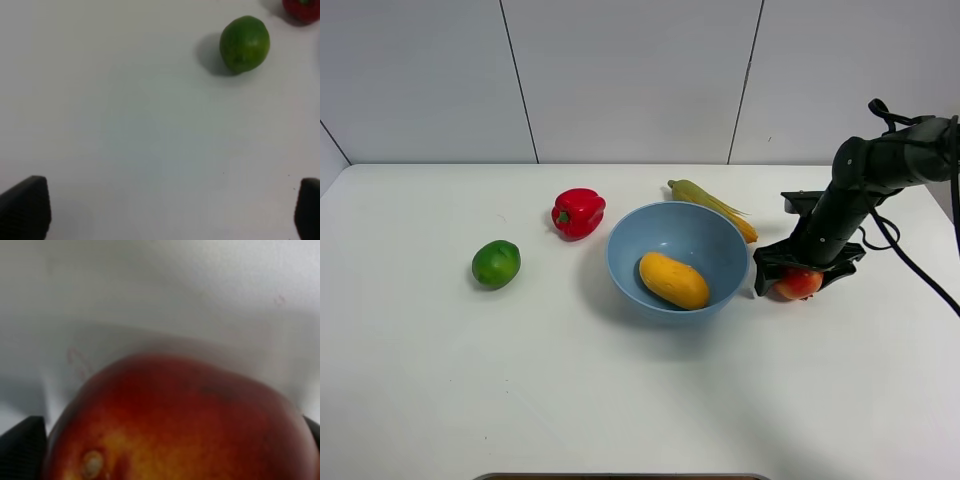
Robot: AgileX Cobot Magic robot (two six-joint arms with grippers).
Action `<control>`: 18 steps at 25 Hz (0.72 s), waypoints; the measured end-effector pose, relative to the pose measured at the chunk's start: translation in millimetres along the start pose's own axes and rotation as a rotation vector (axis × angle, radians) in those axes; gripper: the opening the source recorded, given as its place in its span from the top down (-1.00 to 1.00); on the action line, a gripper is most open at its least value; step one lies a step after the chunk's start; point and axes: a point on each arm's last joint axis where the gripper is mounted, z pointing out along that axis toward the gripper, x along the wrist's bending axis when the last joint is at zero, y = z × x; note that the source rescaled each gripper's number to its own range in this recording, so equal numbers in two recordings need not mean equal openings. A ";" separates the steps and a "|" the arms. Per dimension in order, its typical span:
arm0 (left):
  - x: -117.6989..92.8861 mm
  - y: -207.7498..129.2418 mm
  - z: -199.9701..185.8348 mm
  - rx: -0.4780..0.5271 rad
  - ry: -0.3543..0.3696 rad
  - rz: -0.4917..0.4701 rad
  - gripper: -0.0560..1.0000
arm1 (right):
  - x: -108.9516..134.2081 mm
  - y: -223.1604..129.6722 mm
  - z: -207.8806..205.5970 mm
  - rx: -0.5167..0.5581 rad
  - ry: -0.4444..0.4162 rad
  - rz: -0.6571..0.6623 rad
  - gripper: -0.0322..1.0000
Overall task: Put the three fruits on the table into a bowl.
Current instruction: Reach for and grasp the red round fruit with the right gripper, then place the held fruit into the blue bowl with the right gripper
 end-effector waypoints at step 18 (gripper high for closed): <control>0.0 0.0 0.0 0.000 0.000 0.000 -1.00 | -0.1 0.0 0.0 0.000 -0.001 0.008 0.44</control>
